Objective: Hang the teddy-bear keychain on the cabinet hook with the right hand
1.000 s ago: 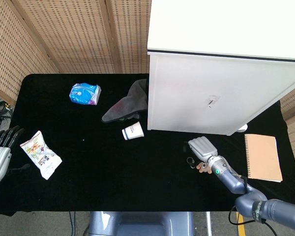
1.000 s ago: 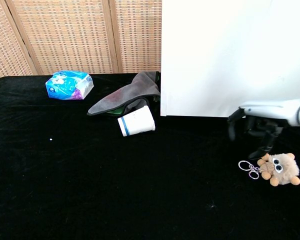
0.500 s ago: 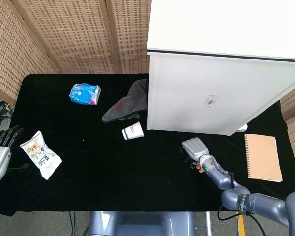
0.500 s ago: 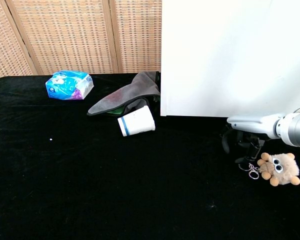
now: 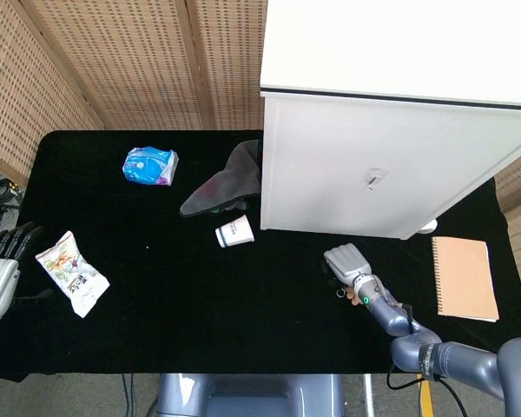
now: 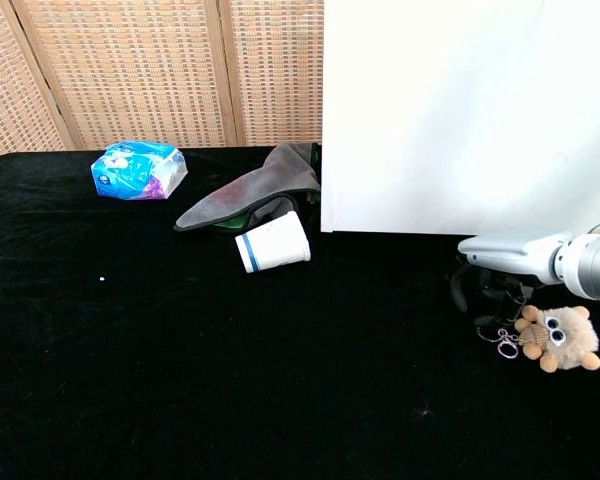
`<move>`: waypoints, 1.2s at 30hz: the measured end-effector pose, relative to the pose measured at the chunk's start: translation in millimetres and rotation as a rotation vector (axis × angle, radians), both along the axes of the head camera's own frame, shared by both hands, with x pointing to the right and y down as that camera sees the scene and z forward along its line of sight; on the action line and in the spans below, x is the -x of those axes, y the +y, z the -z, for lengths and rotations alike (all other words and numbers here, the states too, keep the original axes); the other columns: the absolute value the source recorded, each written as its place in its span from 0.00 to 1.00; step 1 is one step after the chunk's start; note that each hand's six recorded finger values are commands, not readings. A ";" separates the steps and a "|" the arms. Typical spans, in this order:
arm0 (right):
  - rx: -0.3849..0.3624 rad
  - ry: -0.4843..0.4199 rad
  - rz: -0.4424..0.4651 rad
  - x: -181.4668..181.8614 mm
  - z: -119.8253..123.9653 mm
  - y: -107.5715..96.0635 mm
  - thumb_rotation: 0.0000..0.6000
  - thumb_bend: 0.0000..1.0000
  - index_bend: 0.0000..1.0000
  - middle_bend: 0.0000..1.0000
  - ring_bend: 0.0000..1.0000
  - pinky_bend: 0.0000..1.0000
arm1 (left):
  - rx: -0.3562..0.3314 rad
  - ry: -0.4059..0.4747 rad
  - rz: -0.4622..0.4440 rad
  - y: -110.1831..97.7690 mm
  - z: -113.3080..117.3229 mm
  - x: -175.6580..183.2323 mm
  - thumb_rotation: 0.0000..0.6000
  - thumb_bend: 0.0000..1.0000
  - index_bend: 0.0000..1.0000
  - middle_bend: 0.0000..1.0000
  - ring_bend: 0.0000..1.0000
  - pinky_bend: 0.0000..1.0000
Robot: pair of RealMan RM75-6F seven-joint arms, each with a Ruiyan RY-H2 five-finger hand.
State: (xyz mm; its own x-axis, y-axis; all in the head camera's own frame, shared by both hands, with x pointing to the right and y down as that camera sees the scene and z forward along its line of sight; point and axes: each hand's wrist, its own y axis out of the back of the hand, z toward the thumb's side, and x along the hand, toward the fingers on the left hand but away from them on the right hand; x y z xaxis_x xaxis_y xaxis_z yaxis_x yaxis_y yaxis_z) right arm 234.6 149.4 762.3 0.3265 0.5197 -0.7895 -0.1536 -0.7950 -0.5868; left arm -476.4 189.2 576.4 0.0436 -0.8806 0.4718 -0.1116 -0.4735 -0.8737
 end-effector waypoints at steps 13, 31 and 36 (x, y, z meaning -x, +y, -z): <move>0.005 0.025 0.023 -3.9 -9.3 6.7 1.00 0.54 0.53 0.95 0.94 1.00 | 0.002 0.001 0.001 -0.3 -0.2 0.4 1.00 0.00 0.00 0.00 0.00 0.00; -0.006 0.019 0.024 -5.4 -8.4 4.1 1.00 0.59 0.62 0.95 0.94 1.00 | 0.002 0.002 -0.003 0.3 -0.4 -0.9 1.00 0.00 0.00 0.00 0.00 0.00; -0.026 -0.017 0.010 -3.3 -1.2 1.8 1.00 0.59 0.63 0.95 0.94 1.00 | 0.001 0.003 -0.004 0.9 0.2 -1.3 1.00 0.00 0.00 0.00 0.00 0.00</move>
State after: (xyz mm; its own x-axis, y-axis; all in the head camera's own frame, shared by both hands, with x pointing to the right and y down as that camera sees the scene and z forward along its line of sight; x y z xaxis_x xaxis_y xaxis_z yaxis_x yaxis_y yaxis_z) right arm 237.9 151.2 763.6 0.3449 0.5365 -0.7702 -0.1517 -0.7779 -0.6098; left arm -475.0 190.1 576.2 0.0482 -0.8802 0.4722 -0.1120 -0.4745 -0.8731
